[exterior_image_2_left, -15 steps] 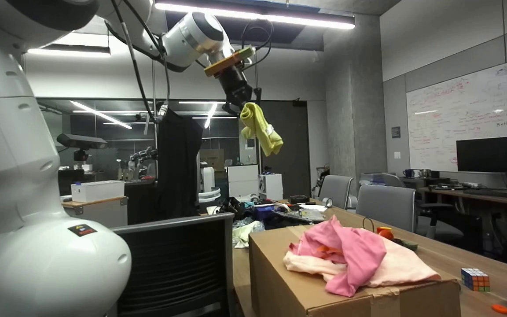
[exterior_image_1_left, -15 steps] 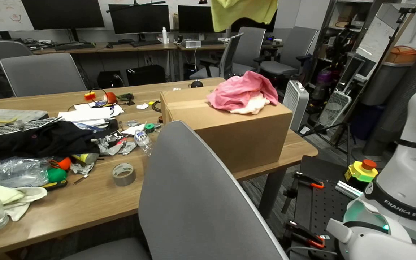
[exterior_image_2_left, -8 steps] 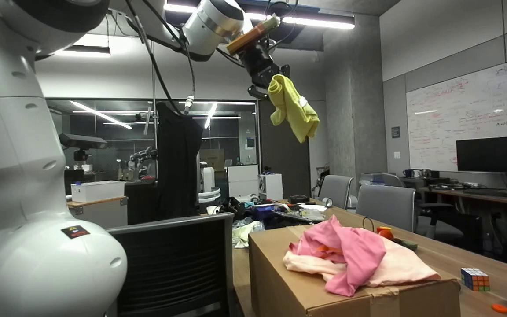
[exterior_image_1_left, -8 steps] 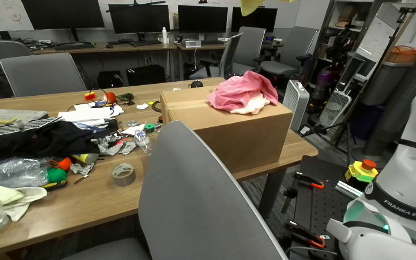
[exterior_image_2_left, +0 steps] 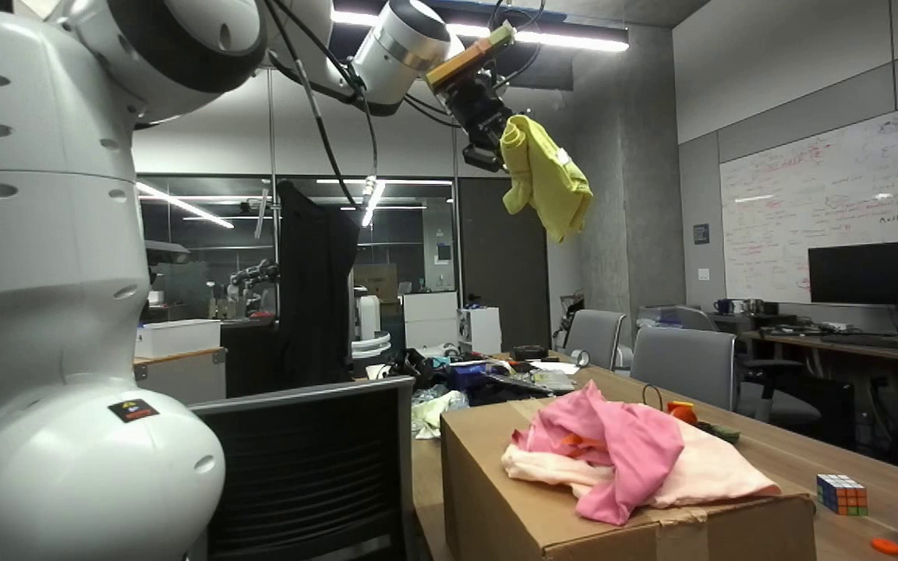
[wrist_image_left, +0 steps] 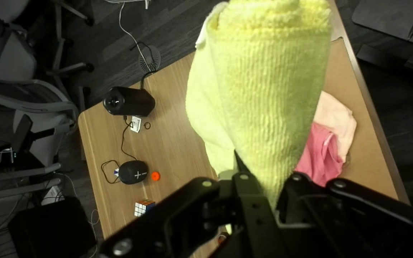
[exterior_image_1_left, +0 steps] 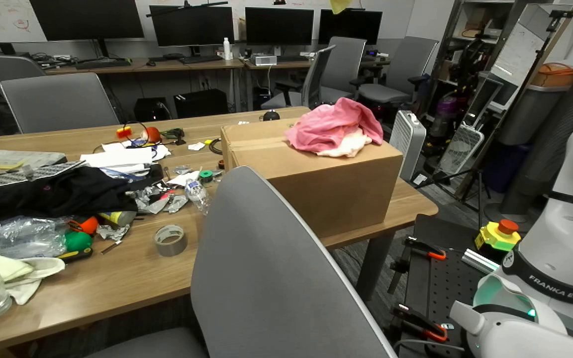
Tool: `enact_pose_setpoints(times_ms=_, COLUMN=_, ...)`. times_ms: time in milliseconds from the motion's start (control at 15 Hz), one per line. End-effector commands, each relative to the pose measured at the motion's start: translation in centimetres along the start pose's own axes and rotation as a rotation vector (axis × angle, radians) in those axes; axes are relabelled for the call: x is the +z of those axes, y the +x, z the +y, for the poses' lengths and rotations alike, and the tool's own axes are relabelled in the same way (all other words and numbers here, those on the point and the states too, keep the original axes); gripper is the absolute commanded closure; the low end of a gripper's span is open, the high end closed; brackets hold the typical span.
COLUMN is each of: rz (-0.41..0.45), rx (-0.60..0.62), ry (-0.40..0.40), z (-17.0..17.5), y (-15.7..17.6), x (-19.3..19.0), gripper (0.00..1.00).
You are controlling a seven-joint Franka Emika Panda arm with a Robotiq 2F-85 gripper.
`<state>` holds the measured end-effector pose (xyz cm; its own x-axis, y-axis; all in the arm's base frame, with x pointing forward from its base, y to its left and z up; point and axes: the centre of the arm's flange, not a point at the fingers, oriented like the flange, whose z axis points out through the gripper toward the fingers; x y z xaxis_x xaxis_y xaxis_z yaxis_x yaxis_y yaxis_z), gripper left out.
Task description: Put the shirts on top of the box.
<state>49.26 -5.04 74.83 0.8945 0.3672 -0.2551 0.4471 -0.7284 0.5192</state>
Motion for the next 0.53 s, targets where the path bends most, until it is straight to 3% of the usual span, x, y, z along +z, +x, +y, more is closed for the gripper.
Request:
enact_pose_setpoints(times_ms=0, rz=-0.011, rx=-0.028, ry=-0.017, z=3.6, y=1.4, x=-2.2, gripper=0.95)
enact_pose_setpoints(times_ms=467, rz=0.234, rx=-0.305, ry=0.014, z=5.1, y=0.5, x=-4.1, gripper=0.94)
